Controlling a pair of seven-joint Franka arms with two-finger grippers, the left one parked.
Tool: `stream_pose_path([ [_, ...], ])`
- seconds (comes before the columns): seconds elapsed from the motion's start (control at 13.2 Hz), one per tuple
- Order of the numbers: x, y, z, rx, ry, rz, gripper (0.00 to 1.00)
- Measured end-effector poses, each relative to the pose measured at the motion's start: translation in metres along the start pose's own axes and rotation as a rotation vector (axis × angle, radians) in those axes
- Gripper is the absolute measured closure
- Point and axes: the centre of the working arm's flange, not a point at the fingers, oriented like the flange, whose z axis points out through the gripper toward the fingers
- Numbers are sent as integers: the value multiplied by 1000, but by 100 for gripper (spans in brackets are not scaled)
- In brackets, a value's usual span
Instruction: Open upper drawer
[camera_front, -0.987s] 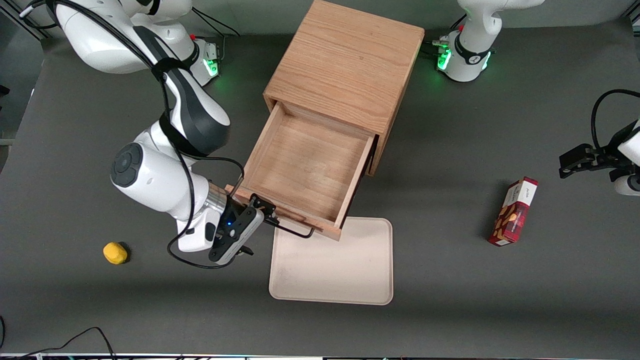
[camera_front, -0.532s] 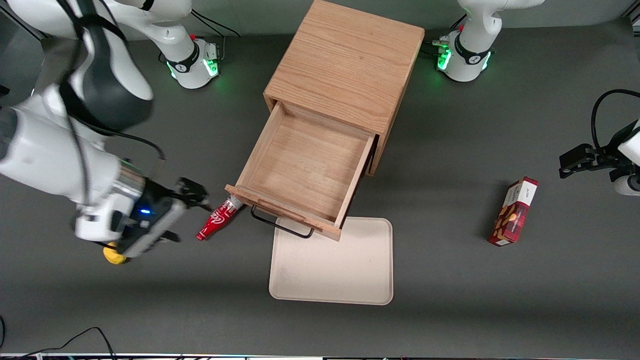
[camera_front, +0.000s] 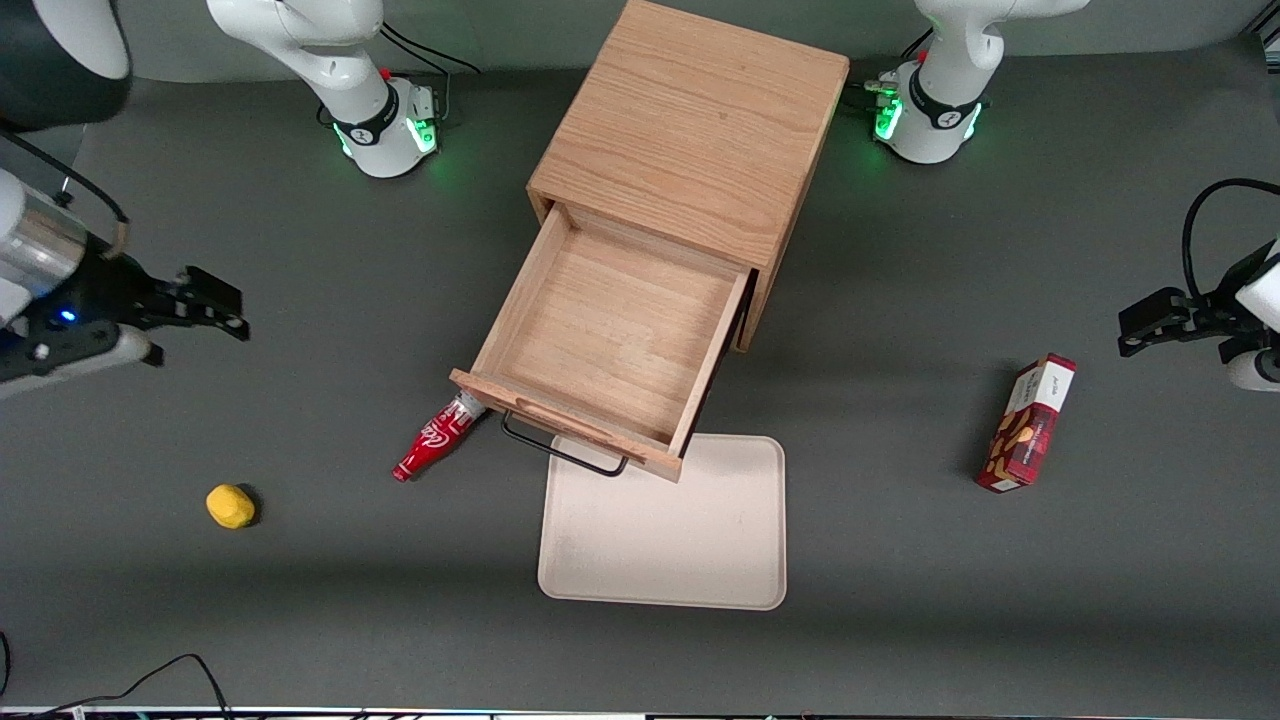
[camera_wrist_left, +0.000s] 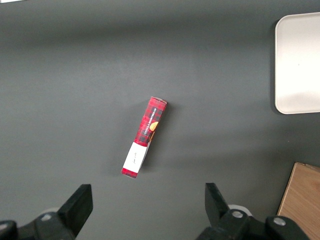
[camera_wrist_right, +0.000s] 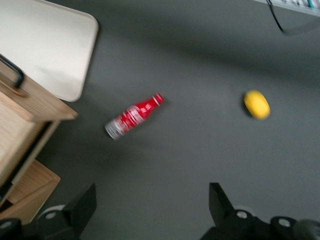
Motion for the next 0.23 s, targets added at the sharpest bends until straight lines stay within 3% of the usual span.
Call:
stream_pose_path([
  [0.23, -23, 35, 10, -5, -34, 73, 0],
])
